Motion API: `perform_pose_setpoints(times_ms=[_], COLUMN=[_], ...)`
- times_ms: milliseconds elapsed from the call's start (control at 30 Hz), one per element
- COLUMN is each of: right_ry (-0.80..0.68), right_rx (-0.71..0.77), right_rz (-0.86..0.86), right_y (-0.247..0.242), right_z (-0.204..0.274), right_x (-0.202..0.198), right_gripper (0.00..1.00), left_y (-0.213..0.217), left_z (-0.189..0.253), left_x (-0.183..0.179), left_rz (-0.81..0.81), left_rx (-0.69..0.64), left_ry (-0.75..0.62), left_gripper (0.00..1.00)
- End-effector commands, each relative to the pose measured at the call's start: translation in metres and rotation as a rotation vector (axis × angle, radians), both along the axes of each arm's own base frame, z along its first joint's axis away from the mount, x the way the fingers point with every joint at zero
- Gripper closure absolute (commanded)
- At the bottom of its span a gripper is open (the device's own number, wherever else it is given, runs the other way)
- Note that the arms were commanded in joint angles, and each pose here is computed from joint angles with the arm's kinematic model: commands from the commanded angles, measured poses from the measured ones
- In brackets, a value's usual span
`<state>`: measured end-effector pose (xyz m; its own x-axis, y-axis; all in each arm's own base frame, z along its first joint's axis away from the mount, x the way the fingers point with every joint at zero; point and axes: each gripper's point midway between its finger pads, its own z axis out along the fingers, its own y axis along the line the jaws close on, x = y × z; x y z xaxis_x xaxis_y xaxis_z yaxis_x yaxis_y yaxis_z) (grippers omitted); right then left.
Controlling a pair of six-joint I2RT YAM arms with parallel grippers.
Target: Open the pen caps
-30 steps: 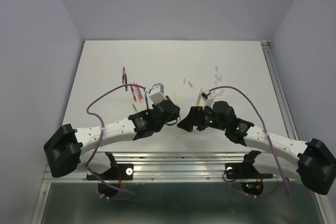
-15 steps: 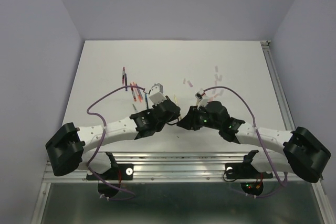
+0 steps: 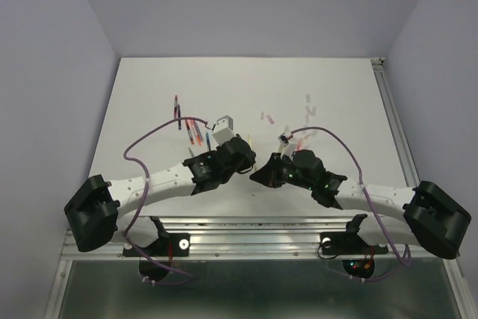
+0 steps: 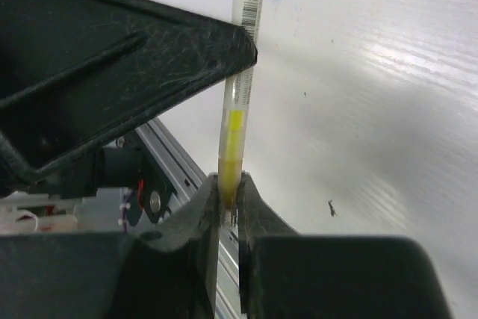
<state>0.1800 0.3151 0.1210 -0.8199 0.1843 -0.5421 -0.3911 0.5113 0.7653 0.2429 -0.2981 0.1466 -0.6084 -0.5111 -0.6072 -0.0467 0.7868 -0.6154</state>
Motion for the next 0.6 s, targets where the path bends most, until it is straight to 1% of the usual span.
perform_pose_setpoints(times_ms=[0, 67, 100, 233, 367, 400, 433, 533, 567], right_ry=[0.075, 0.076, 0.084, 0.080, 0.067, 0.073, 0.075, 0.165, 0.173], right_rx=[0.055, 0.052, 0.055, 0.049, -0.033, -0.078, -0.095, -0.089, -0.080], right_rz=[0.234, 0.261, 0.258, 0.209, 0.084, 0.022, -0.062, -0.114, -0.173], right_y=[0.018, 0.021, 0.021, 0.016, 0.009, 0.002, -0.008, -0.030, -0.043], right_z=[-0.001, -0.003, -0.004, -0.004, -0.009, -0.015, -0.021, -0.037, -0.038], right_x=[-0.084, -0.106, -0.110, -0.104, -0.082, -0.073, -0.054, -0.036, -0.018], right_gripper=[0.99, 0.99, 0.99, 0.99, 0.99, 0.99, 0.99, 0.99, 0.99], left_y=[0.046, 0.064, 0.066, 0.078, 0.080, 0.075, 0.076, 0.066, 0.066], left_z=[0.042, 0.048, 0.050, 0.063, 0.059, 0.053, 0.044, 0.027, 0.011], left_x=[0.077, 0.102, 0.107, 0.118, 0.103, 0.096, 0.086, 0.061, 0.049], left_rz=[0.214, 0.262, 0.263, 0.279, 0.206, 0.157, 0.120, -0.017, -0.052], left_rx=[0.019, 0.045, 0.049, 0.073, 0.071, 0.062, 0.065, 0.046, 0.062], left_ry=[-0.146, -0.166, -0.167, -0.197, -0.188, -0.169, -0.155, -0.114, -0.082], left_gripper=[1.00, 1.00, 1.00, 1.00, 1.00, 1.00, 1.00, 1.00, 1.00])
